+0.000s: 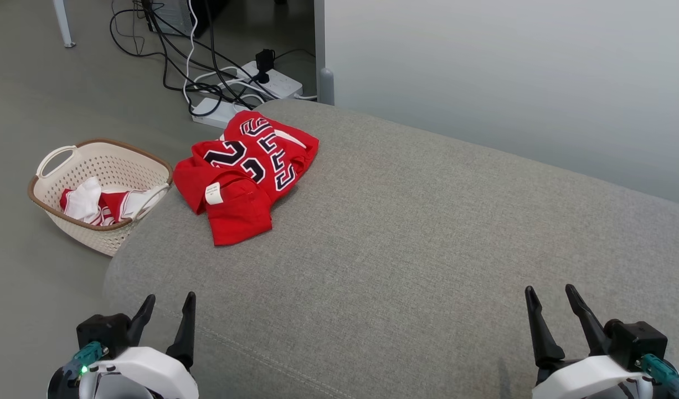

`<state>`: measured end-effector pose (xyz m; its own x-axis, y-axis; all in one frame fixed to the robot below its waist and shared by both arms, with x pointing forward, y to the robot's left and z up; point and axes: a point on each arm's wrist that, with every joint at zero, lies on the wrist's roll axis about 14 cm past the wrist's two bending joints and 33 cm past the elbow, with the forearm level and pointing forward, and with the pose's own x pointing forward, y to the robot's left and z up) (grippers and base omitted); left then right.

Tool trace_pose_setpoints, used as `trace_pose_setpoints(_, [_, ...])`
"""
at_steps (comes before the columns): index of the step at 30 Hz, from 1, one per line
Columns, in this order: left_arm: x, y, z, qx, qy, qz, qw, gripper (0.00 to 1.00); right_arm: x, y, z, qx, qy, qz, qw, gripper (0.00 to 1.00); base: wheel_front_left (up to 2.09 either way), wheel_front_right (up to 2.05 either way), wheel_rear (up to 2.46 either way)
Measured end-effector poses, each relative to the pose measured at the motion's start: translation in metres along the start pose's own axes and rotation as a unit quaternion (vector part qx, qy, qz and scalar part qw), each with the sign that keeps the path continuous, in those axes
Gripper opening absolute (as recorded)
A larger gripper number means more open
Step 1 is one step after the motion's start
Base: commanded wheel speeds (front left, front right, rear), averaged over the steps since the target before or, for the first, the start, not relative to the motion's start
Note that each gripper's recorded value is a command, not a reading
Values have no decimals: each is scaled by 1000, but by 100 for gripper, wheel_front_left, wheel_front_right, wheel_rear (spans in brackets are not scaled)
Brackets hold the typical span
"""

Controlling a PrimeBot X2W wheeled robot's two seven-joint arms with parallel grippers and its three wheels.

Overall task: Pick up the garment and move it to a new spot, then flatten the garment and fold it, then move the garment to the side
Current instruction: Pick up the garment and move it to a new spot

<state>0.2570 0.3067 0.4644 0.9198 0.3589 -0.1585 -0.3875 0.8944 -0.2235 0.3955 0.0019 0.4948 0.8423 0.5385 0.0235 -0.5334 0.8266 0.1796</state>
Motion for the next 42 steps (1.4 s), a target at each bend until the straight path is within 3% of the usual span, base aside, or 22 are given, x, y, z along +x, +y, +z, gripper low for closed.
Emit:
trace_pose_setpoints(8, [30,-26,18,15,41,-55,998,100,-1,-9,-7,3,8,-9,1000,100,0,0,0])
trace_pose_setpoints(15, [81,-59,68,37,57,-106,992,100,1,-25,-4,9,-1,-28,1000,100,0,0,0])
trace_pose_setpoints(23, [152,-73,108,45,84,-105,990,100,3,-57,-3,-1,-6,-59,998,100,0,0,0])
trace_pose_setpoints(33, [214,-59,65,44,180,-65,980,100,0,-100,-11,0,-4,-107,994,100,0,0,0])
trace_pose_setpoints(42, [233,-32,-14,52,287,-12,957,100,0,-126,-38,7,25,-133,991,100,0,0,0])
